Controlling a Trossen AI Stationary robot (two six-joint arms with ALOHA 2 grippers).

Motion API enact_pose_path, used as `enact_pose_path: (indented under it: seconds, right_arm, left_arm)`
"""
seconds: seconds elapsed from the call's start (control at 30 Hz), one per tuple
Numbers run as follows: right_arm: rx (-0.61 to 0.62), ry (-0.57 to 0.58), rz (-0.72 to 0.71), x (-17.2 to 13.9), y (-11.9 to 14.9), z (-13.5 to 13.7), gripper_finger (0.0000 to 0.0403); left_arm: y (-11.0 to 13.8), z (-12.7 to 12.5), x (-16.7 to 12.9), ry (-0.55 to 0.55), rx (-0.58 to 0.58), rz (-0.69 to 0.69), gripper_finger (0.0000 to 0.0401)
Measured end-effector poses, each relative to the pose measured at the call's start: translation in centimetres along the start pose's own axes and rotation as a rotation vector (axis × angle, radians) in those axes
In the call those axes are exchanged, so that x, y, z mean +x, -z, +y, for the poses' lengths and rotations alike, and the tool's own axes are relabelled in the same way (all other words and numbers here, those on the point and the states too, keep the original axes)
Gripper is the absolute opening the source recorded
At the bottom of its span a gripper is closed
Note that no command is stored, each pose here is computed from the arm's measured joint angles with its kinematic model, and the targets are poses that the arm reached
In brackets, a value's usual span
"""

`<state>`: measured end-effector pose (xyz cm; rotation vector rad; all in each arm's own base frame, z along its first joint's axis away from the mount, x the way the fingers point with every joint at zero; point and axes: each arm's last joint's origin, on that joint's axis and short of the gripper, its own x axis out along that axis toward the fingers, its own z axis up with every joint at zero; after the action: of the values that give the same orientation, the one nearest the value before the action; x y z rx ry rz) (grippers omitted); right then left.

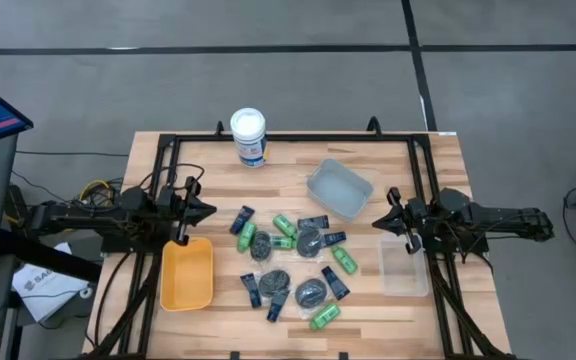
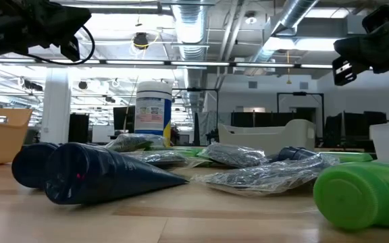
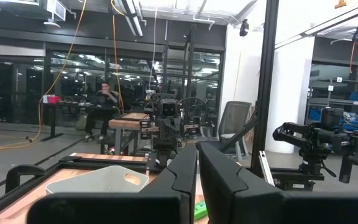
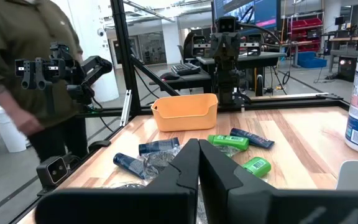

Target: Pick & Place Travel size toiletries

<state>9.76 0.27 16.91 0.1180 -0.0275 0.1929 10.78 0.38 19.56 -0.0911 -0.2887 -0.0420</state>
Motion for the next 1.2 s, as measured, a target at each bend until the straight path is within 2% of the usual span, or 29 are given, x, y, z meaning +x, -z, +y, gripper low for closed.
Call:
enact_pose_path:
  seconds: [1.2]
  right_arm:
    - [0.0,0.0,0.0,0.0,-0.01,0.0,0.0]
  left_arm:
    - [-0.07,-0.01,0.0,0.001,-0.014,-0.008,0.0014]
